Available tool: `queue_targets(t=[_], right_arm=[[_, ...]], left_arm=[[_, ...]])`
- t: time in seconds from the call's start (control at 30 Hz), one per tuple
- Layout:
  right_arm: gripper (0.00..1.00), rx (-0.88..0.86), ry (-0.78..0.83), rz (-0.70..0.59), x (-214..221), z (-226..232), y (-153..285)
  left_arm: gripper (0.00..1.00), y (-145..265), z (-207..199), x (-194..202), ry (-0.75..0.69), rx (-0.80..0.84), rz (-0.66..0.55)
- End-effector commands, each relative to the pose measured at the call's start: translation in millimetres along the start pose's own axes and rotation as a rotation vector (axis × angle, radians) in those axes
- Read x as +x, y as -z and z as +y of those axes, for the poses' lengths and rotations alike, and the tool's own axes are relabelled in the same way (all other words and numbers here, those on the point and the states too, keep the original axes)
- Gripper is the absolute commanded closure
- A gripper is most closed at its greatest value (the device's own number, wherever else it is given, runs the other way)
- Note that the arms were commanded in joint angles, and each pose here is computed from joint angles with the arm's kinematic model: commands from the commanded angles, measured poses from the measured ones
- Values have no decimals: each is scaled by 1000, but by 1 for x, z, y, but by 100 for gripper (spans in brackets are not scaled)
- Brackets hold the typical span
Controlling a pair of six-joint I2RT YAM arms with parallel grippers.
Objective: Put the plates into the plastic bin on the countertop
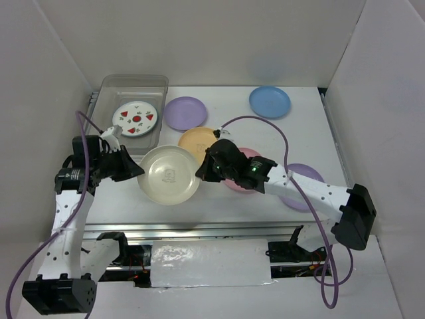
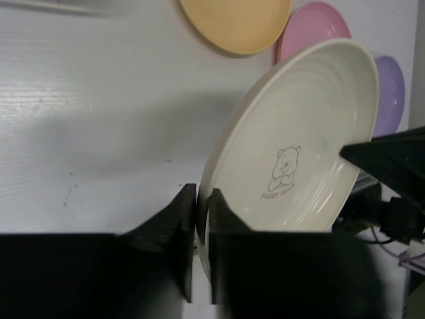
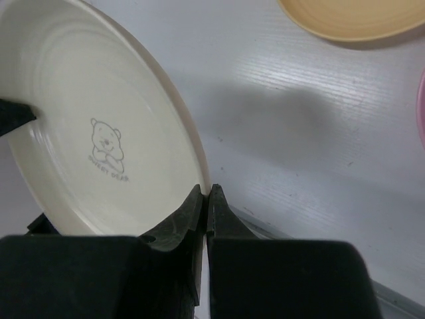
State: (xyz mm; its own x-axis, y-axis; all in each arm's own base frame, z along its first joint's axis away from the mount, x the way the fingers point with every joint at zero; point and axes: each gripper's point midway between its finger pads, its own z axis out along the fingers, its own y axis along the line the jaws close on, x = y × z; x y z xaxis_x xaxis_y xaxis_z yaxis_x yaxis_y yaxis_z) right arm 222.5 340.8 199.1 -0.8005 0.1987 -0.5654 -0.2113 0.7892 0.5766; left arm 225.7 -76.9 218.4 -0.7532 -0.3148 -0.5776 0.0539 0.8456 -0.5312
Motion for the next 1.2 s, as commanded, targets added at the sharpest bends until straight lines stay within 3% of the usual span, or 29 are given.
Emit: queue_targets(t=[0.0,0.03,0.07,0.1,0.13,0.23,0.4,0.53,0.7,0.87,1.17], right_arm=[[100,-74,-3,-63,-25,25,18],[94,-71,-5,-68,-27,24,18],[45,-63,-10,-70,-26,20,17],[19,-51,-31,-96,-32,15,21],[0,-42,-45,-108,-35,9,22],[0,-4,-122,-136,-36,-33,31],[0,-59,-182,-248,-49,-64,76],[0,-58,-164,-268,-44,-80,100],[0,-128,-121,-249,-39,-69,116],[0,-201,-73,-221,-28,-51,127],[0,-241,-33,-215,-27,-35,134]], left_arm=[[99,-4,4,-15,-20,-31,-38],[100,-4,6,-17,-15,-39,-41],[100,-6,8,-23,-6,-59,-48],[100,-8,8,-30,18,-66,-70],[100,-9,8,-37,34,-73,-91],[100,-12,18,-74,130,-160,-196],[100,-24,63,-153,372,-368,-386],[100,-67,104,-214,466,-493,-400],[100,-124,149,-265,487,-608,-372],[100,-151,188,-269,552,-689,-351],[100,-176,227,-232,611,-775,-285]])
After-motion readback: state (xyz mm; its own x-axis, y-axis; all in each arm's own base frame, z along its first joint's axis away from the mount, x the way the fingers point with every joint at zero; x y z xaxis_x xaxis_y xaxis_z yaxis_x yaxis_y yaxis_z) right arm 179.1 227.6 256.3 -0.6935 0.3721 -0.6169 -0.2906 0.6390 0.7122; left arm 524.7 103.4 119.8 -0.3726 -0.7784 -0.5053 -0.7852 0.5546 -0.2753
